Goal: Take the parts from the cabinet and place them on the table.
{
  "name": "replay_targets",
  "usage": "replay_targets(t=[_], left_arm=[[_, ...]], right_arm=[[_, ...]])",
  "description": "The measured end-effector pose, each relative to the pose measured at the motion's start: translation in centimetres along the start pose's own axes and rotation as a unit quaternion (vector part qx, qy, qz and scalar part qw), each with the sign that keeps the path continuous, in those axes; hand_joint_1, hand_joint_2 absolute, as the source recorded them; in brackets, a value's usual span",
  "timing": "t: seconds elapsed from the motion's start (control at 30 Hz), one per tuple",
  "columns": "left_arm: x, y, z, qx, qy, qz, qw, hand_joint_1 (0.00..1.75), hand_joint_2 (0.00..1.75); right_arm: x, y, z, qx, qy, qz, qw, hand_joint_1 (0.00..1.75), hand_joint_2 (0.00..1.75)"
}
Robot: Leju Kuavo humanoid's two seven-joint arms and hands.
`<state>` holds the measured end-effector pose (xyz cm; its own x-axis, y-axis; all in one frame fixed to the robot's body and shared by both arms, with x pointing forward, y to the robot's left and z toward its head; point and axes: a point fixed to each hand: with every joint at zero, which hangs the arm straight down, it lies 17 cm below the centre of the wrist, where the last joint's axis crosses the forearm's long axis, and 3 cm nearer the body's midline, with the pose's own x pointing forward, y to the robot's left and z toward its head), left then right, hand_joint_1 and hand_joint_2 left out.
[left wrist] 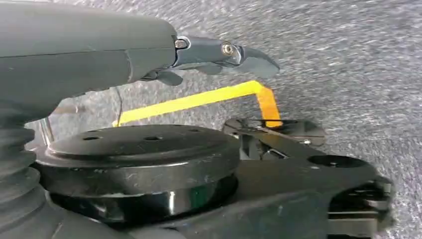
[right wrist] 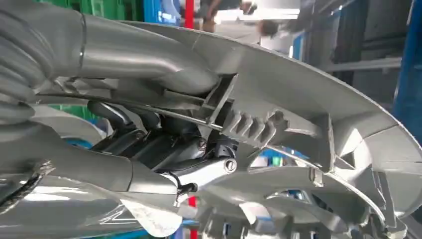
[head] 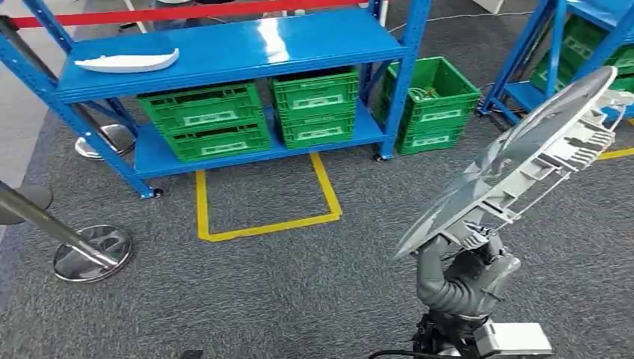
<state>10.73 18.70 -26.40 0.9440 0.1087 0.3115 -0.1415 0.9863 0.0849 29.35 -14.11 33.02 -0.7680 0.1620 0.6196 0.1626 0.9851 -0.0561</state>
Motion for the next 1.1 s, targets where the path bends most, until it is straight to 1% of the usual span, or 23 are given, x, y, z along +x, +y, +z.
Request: replay_targets(t=[0.77, 1.1], left_arm=[[0.16, -0.14, 0.01, -0.001, -0.001, 0.001, 1.0, 0.0, 1.75], [-0.08, 0.36, -0.09, 0.001, 0.0, 0.002, 1.0, 0.0, 1.75]], right_arm=[[-0.19, 0.04, 0.1, -0.001, 0.006, -0.002, 1.0, 1.75, 1.75], [0.2, -0.1, -0.03, -0.007, -0.005, 0.009, 1.0, 1.75, 1.75]])
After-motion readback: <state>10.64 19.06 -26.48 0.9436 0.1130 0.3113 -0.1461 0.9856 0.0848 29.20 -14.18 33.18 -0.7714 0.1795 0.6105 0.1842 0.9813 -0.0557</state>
